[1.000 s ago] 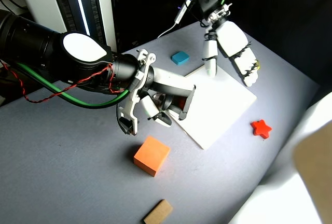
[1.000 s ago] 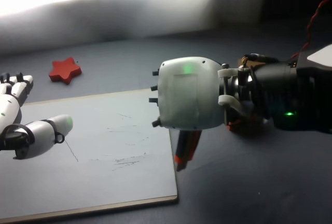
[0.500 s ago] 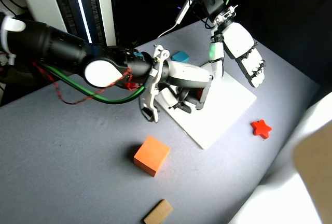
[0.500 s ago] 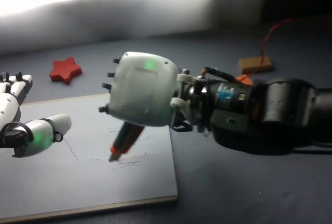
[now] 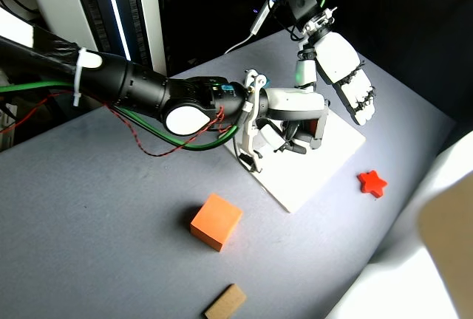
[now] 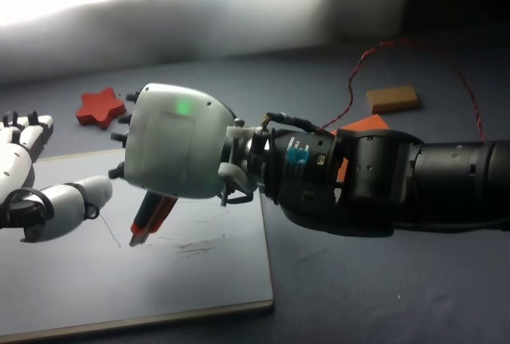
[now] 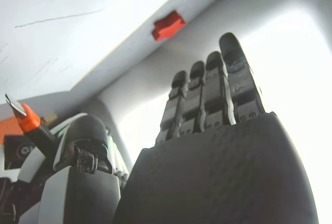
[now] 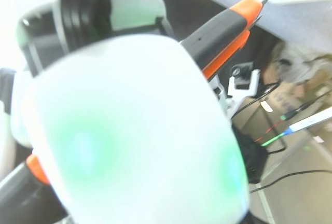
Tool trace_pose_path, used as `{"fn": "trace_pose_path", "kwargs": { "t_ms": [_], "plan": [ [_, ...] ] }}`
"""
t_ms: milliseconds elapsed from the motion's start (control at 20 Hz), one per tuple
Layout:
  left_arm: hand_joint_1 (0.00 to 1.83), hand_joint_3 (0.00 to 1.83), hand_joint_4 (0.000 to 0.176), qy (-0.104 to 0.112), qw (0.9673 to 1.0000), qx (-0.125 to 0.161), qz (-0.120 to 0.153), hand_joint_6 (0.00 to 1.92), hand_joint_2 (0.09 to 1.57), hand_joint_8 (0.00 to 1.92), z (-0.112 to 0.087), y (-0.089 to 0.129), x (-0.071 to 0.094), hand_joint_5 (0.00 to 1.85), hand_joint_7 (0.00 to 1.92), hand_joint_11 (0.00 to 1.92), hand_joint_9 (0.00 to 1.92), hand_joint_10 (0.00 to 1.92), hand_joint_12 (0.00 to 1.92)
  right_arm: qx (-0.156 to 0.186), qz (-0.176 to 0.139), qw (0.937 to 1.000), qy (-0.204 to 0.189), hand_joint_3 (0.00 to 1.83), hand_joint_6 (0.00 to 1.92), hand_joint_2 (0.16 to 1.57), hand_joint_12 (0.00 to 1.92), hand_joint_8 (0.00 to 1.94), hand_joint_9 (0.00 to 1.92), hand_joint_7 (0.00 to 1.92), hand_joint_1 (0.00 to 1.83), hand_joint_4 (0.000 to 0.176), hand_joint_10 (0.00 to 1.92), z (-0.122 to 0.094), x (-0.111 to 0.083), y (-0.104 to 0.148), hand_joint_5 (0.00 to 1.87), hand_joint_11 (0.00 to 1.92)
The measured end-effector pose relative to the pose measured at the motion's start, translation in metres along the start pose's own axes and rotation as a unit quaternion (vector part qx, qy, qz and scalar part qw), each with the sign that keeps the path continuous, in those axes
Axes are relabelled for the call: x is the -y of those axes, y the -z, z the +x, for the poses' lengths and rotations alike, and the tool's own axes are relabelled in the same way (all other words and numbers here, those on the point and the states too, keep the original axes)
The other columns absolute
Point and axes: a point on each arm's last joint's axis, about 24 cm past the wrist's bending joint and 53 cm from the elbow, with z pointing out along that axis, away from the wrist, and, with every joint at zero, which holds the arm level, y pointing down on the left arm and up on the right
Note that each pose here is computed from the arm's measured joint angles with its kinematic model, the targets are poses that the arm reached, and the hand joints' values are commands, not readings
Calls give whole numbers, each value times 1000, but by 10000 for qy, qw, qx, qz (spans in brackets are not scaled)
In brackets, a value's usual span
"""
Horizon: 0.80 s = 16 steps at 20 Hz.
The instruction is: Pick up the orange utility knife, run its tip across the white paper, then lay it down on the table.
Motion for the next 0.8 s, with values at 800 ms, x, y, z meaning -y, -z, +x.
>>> {"fn": "trace_pose_path", "kwargs": {
  "t_ms": [800],
  "plan": [
    [0, 0, 0, -37, 10000, 13, -13, 0, 1234, 1, -2, -6, -3, 0, 6, 0, 35, 6, 476, -168, -374, 9978, 518, 441, 1921, 1095, 1921, 1941, 1608, 1508, 1496, 176, 1921, 22, -18, -1, 1289, 1674]
  ]
}}
